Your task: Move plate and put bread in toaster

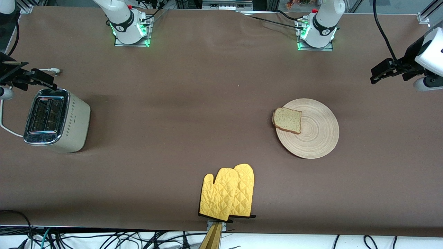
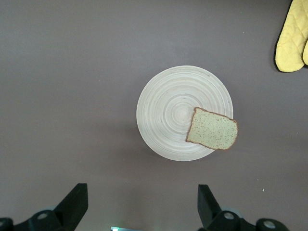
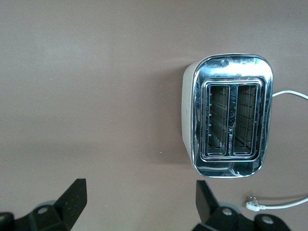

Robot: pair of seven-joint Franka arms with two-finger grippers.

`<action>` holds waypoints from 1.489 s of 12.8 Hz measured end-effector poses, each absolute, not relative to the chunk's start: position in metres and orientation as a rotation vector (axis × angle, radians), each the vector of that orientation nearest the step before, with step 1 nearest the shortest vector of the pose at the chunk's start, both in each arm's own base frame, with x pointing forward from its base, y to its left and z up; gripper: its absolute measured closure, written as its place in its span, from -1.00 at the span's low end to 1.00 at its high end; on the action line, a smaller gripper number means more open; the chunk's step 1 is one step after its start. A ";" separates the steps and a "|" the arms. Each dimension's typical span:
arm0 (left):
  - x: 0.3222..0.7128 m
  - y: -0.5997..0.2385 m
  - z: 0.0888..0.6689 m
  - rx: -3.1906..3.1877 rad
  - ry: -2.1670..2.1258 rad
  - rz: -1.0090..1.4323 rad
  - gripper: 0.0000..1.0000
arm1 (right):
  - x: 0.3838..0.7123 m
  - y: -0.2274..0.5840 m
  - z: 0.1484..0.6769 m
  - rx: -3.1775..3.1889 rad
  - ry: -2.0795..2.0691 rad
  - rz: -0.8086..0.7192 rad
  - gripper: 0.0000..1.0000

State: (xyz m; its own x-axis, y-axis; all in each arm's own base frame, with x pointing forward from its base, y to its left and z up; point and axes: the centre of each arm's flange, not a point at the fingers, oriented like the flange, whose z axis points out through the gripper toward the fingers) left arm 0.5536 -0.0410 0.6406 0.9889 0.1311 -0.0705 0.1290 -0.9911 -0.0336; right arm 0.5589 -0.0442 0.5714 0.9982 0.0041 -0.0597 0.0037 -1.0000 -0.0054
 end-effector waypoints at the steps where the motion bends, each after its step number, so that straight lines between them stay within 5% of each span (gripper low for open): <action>1: 0.554 -0.041 0.641 -3.104 -0.203 0.113 -1.00 | 0.559 -0.044 0.571 -3.135 -0.006 0.094 -1.00; 19: 0.552 -0.041 0.640 -3.093 -0.211 0.130 -1.00 | 0.560 -0.043 0.576 -3.136 -0.008 0.079 -1.00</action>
State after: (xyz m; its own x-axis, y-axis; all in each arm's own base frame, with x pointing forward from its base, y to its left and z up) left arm 0.5517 -0.0409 0.6403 0.9873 0.1373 -0.0806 0.1340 -0.9900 -0.0447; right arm 0.5596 -0.0435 0.5757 0.9987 0.0053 -0.0506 0.0051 -1.0000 -0.0047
